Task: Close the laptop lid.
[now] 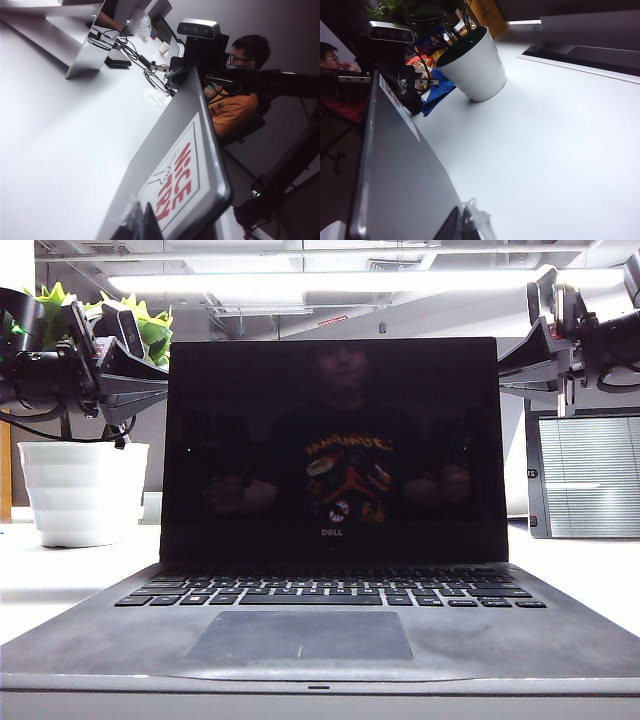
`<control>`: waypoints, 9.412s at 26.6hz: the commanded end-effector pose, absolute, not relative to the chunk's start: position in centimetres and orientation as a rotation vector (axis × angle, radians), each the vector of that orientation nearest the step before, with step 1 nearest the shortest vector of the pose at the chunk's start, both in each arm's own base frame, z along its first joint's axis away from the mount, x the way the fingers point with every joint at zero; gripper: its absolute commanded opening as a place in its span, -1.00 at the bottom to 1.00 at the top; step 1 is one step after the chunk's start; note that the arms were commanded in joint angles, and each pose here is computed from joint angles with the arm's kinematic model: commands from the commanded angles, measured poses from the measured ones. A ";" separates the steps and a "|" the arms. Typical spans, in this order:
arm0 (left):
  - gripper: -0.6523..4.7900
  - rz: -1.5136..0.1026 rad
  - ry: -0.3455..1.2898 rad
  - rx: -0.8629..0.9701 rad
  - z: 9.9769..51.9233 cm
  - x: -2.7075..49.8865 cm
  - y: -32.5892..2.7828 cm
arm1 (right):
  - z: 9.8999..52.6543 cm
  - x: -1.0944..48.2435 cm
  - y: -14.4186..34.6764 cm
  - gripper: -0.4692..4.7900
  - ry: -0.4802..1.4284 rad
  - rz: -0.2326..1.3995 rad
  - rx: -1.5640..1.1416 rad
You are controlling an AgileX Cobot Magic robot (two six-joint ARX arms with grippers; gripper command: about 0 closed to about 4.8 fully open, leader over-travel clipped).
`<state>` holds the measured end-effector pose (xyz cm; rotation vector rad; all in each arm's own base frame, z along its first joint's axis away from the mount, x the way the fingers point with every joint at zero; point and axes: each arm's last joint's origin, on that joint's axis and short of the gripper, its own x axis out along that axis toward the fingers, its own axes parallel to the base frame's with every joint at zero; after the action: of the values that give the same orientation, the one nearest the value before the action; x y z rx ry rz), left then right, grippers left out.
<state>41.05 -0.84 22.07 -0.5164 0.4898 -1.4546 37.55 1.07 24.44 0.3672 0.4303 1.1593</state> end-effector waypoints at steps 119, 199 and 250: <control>-0.78 -1.471 0.911 -0.899 15.7 29.4 -6.0 | 17.9 30.1 4.8 -0.84 1.010 1.315 0.738; -0.78 -0.024 0.033 0.133 54.8 11.9 -2.8 | 52.4 8.8 1.1 -0.84 -0.127 0.045 0.043; -0.78 -0.003 -0.029 0.077 33.7 4.8 -0.6 | 38.3 7.4 0.8 -0.84 -0.030 0.045 0.026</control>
<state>4.85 -0.61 33.43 0.0841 -0.0143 -0.0047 7.45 0.85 38.07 0.0266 -0.0114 0.0448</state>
